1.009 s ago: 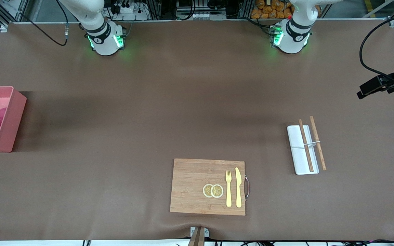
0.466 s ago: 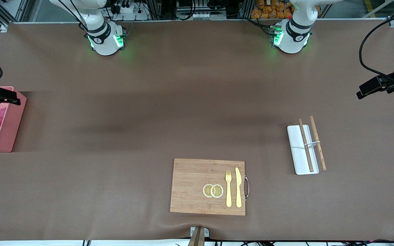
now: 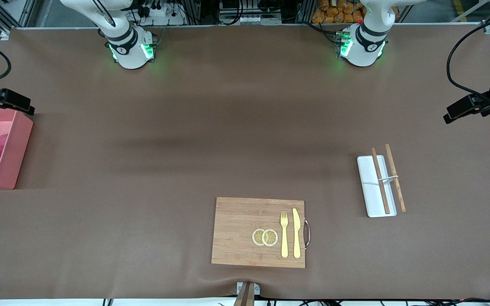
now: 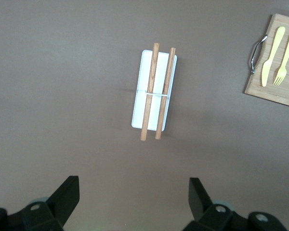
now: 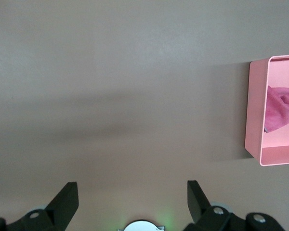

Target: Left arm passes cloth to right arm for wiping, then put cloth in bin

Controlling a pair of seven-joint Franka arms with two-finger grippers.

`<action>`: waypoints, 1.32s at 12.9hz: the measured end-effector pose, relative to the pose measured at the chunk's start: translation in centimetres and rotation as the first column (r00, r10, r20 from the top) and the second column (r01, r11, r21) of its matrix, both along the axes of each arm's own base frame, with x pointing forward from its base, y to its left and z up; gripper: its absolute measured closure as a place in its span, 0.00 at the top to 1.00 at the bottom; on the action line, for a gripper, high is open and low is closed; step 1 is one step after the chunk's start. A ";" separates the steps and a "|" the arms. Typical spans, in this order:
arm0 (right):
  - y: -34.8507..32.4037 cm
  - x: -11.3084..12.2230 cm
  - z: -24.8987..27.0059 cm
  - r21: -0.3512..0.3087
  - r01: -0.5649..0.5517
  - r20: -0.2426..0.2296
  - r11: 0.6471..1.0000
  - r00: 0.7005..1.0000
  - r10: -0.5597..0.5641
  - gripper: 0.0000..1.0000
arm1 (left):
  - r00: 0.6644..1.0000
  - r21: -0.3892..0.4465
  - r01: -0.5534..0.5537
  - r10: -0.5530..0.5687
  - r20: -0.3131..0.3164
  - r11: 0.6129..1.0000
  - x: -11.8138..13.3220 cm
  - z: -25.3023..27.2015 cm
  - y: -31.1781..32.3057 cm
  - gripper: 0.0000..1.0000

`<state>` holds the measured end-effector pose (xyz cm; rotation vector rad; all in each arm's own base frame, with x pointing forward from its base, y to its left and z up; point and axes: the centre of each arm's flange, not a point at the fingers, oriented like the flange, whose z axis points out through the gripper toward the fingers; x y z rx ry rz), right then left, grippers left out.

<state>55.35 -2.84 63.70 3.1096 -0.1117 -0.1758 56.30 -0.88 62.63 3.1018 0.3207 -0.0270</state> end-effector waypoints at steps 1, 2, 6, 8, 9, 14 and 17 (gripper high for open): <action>-0.2 -0.5 0.4 0.002 0.008 0.010 1.000 1.000 -0.008 1.00 | 1.000 0.000 0.000 0.000 0.000 1.000 0.0 0.0 0.0 1.00; -0.4 -0.9 0.8 0.010 0.015 0.017 1.000 1.000 -0.015 1.00 | 1.000 0.000 0.000 0.000 0.000 1.000 0.0 0.0 0.0 1.00; -1.5 -2.2 2.5 0.030 0.038 0.047 0.999 0.998 -0.039 1.00 | 1.000 0.000 -0.001 0.001 0.009 1.000 0.1 0.1 0.0 1.00; -1.6 -2.6 3.0 0.032 0.042 0.058 0.999 0.997 -0.043 1.00 | 1.000 0.000 -0.001 0.001 0.012 1.000 0.1 0.2 0.0 1.00; -1.6 -2.7 3.2 0.033 0.043 0.060 0.999 0.997 -0.045 1.00 | 1.000 0.000 -0.001 0.001 0.012 1.000 0.1 0.2 0.0 1.00; -1.6 -3.2 3.9 0.037 0.043 0.072 0.998 0.996 -0.046 1.00 | 1.000 0.000 -0.001 0.001 0.013 1.000 0.1 0.2 0.0 1.00; -1.6 -3.2 3.9 0.038 0.043 0.072 0.998 0.996 -0.046 1.00 | 1.000 0.000 -0.001 0.001 0.013 1.000 0.1 0.2 0.0 1.00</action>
